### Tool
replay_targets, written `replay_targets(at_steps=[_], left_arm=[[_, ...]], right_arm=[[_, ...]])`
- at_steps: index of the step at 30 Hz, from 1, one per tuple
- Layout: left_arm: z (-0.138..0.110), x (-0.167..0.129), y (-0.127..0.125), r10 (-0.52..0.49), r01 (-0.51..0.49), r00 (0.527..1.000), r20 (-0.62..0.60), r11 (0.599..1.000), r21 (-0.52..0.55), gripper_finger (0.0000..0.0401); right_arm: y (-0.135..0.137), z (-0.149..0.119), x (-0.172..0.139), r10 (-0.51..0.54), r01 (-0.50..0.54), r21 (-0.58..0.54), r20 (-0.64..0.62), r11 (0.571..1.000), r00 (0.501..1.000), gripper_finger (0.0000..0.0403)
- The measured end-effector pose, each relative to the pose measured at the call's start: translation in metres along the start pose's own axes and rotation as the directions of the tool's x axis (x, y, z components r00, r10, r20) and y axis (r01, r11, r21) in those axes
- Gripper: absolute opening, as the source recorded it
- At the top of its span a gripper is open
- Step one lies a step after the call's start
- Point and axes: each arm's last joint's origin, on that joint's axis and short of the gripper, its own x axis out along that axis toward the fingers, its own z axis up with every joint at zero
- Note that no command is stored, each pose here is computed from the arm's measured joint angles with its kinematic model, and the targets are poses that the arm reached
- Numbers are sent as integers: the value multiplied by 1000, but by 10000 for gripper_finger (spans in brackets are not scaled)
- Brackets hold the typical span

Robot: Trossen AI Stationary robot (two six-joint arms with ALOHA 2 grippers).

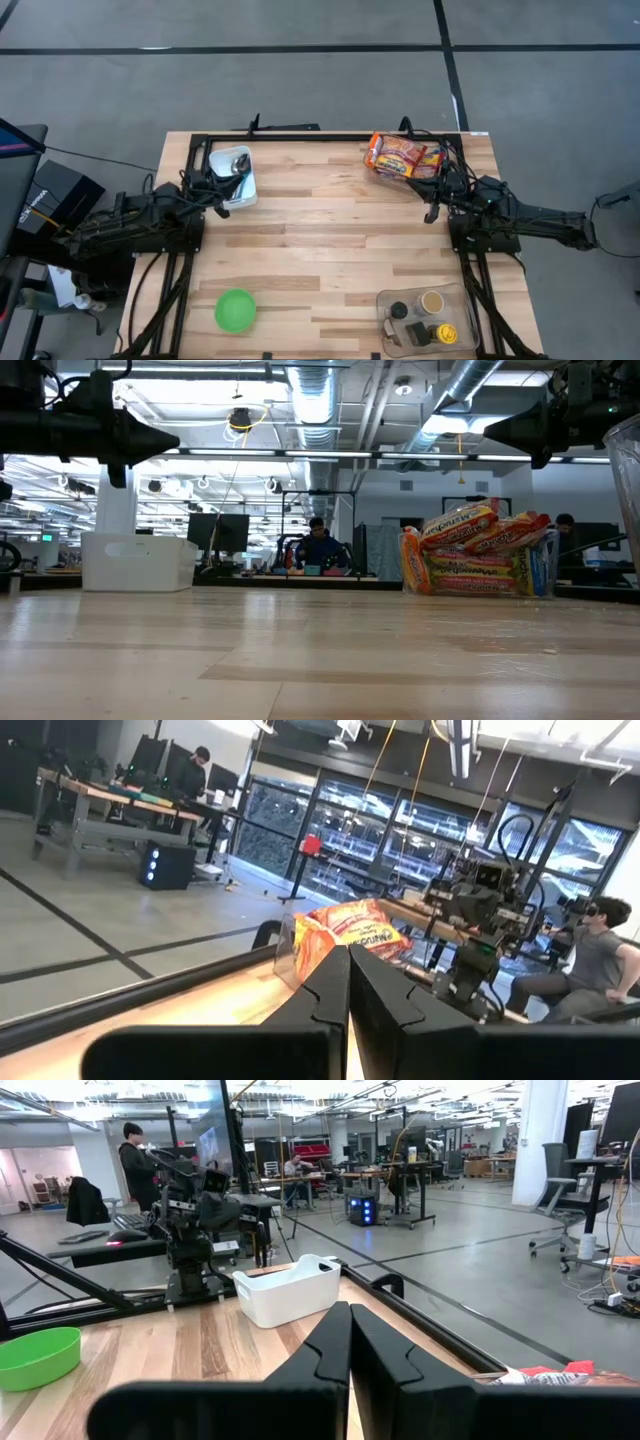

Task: Pick & Place Food Item
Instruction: Return to Home Position

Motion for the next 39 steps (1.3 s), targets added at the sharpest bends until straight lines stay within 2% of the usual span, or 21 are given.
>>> replay_targets(at_steps=[22, 39], left_arm=[[-18, 10, 3, 56, -48, 984, -172, 998, 47, 2], [-22, 12, 4, 69, -58, 976, -208, 997, 59, 2]], right_arm=[[0, 0, 0, 0, 0, 0, 0, 1000, 1000, 0], [0, 1, 0, 1, -1, 15, 10, 1000, 1000, 0]])
